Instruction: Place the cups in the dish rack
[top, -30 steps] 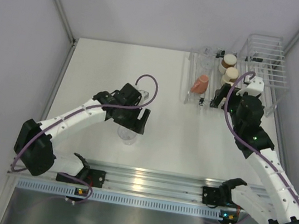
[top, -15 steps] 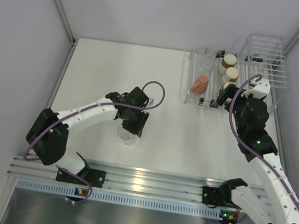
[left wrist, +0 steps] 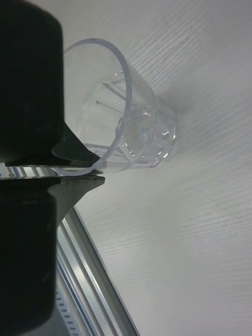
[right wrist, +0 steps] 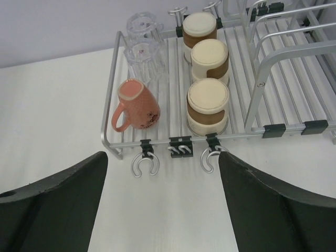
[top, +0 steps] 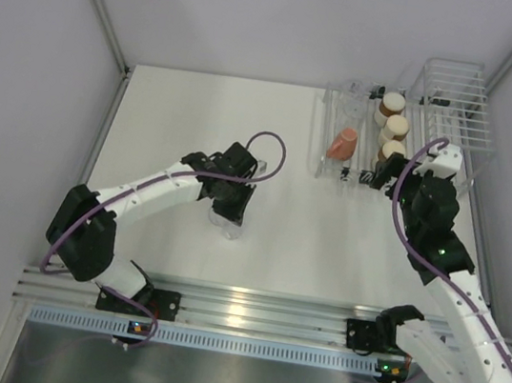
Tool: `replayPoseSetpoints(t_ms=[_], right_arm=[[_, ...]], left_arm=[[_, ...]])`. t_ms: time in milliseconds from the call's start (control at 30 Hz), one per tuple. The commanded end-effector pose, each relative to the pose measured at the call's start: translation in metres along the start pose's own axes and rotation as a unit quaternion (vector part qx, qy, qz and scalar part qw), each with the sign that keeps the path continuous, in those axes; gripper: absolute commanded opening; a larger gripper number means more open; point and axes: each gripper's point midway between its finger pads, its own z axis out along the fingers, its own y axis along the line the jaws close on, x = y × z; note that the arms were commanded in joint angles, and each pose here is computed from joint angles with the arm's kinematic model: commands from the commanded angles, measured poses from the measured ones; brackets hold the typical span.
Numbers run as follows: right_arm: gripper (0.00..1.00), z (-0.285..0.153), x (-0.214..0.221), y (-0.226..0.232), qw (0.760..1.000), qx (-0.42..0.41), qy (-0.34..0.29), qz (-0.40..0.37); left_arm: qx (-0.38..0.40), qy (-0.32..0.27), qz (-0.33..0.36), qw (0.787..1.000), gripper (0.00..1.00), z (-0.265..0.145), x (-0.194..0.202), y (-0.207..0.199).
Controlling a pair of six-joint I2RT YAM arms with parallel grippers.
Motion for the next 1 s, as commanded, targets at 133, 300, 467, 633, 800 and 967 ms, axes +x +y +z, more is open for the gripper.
replayPoseSetpoints(t_ms=[133,300,467,633,800,967], right_arm=[[0.90,-0.010,-0.017,-0.004,0.999,-0.003,-0.034,0.022],[0.95,-0.012,-0.021,0.018,0.995,-0.075,-0.037,0.055],[0.98,-0.017,-0.035,0.050,0.977,-0.178,-0.064,0.099],[0.99,-0.035,-0.044,0.075,0.941,-0.277,-0.102,0.162],[0.99,-0.063,-0.061,0.092,0.874,-0.387,-0.146,0.256],[0.99,-0.100,-0.085,0.102,0.777,-0.499,-0.209,0.321]], left_arm=[[0.042,-0.156,0.025,0.987,0.00,-0.050,-0.097,-0.037],[0.155,-0.287,0.045,0.944,0.00,-0.098,-0.160,-0.089],[0.274,-0.401,0.056,0.872,0.00,-0.144,-0.182,-0.127],[0.385,-0.514,0.057,0.764,0.00,-0.211,-0.186,-0.147],[0.499,-0.526,0.063,0.686,0.00,-0.242,-0.162,-0.158],[0.586,-0.521,0.070,0.616,0.00,-0.269,-0.149,-0.166]])
